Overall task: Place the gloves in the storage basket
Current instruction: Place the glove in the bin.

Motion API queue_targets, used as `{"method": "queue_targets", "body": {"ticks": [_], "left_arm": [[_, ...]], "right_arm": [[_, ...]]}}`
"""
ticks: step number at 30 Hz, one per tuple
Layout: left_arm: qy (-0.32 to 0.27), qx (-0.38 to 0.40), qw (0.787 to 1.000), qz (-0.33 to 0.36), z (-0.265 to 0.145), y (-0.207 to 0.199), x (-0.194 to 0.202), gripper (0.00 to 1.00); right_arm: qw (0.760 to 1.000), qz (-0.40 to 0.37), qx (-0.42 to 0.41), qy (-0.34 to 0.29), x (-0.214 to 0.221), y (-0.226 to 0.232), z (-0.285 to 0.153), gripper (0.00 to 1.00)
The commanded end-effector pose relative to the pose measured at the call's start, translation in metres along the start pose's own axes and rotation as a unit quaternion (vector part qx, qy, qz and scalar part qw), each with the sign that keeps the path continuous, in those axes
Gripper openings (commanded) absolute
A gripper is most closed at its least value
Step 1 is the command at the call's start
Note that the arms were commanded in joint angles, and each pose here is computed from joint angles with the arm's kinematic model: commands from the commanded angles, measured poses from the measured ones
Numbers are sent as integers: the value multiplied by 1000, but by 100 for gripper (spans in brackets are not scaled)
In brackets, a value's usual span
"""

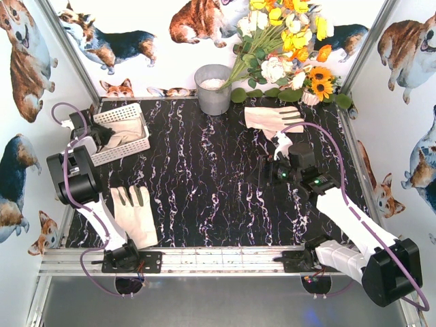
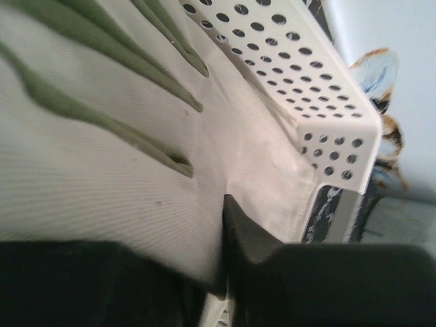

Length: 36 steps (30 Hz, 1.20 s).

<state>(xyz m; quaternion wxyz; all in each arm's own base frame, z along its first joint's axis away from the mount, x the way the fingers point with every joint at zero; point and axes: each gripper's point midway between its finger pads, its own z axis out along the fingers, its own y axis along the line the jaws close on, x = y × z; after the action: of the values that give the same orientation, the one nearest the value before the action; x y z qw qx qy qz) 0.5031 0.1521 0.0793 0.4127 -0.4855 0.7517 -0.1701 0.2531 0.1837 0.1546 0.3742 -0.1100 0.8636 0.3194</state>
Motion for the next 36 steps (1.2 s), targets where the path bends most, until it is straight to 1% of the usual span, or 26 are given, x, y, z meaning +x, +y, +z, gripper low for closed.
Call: {"method": "queue_targets", "body": {"ticks": [1,4,8,9,13,15,19,21,22,28,29,33,36], "left_arm": [[-3,2,1000,24,2,-1,-11,23],[2,-11,999,38,0,1,-12,41],[-5,-24,998,61,-13,-1,-19,54],[-7,-30,997,67,-17,0,-21,59],[-20,-78,993,83,-35,12,-28,68],[-27,-97,991,93,-45,17,-30,74],[-41,-119,985,117,-68,20,-37,77],[-52,-121,983,129,-80,18,-41,75],[-55,-118,983,133,-84,16,-42,73],[-25,-100,983,153,-92,7,-26,46],[-19,-95,983,153,-92,6,-23,43],[17,-84,985,150,-82,7,-10,33],[42,-82,985,149,-70,10,0,30]], "right_arm": [[999,-17,-21,-48,-33,13,-3,78],[998,-16,-21,-48,-32,13,-3,78],[998,-16,-21,-51,-33,14,-5,78],[998,-16,-21,-53,-33,14,-5,78],[998,-18,-22,-54,-33,14,-6,78],[998,-19,-21,-56,-33,14,-6,78],[998,-25,-17,-56,-33,13,-8,78],[998,-27,-14,-56,-33,12,-9,78],[998,-28,-13,-56,-33,12,-8,78],[998,-25,-18,-60,-34,13,-7,78],[998,-25,-18,-60,-34,13,-7,78],[998,-24,-18,-59,-33,12,-6,77],[998,-24,-18,-59,-33,13,-7,77]]}}
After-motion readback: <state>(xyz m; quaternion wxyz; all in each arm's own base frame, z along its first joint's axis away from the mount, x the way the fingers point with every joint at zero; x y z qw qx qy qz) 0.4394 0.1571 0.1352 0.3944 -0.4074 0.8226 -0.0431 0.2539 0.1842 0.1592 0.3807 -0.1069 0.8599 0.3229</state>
